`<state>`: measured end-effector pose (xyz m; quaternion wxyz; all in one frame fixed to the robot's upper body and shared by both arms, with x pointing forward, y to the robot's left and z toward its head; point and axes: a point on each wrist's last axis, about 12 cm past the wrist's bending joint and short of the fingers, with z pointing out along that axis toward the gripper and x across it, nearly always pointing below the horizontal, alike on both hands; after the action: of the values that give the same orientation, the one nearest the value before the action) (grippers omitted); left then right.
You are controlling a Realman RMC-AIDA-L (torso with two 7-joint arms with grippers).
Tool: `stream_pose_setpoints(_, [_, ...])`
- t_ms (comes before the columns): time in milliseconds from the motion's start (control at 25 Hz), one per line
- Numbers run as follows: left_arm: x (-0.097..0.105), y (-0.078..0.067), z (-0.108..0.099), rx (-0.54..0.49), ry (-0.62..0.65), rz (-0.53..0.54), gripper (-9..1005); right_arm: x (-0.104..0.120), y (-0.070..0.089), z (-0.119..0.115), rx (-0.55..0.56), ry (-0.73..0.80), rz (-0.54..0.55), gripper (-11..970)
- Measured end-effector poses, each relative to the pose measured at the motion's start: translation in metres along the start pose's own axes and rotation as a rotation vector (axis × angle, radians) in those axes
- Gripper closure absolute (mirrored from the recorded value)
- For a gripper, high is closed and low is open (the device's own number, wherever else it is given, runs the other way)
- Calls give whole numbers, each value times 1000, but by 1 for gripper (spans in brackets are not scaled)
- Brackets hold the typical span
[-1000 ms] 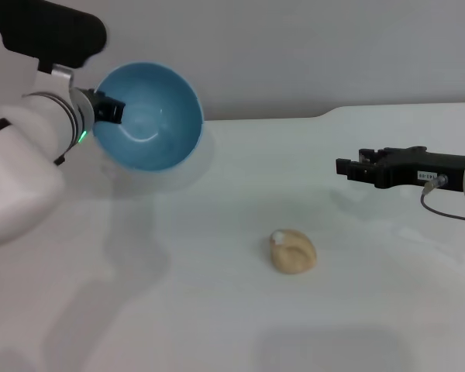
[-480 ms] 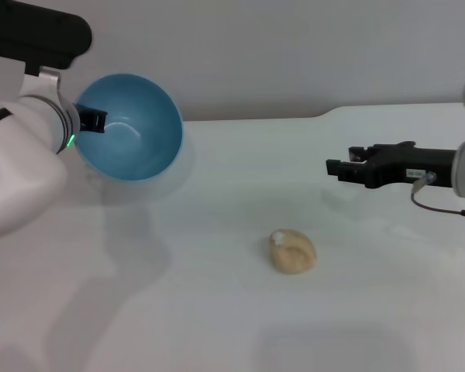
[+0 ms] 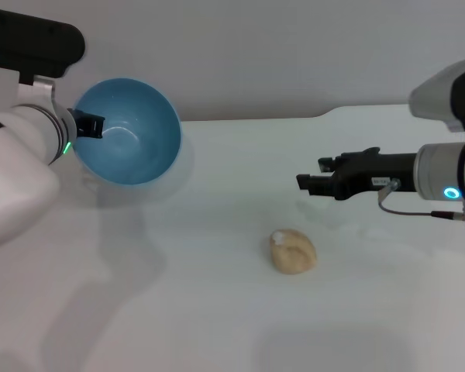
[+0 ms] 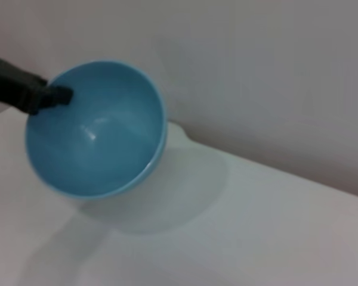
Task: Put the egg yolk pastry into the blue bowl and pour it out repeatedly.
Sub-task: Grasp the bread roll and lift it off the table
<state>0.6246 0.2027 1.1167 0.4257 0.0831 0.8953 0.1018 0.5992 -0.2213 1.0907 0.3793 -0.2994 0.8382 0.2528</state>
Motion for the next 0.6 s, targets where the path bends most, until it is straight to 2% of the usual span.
stream_pose_setpoints(360, [1,-3,0,7,-1,10,982,-2,6,11,23,148,39,556])
stream_pose_setpoints(600, [2,-5,-1,10,0,17,981,-3,14,15,-22,191,37,561])
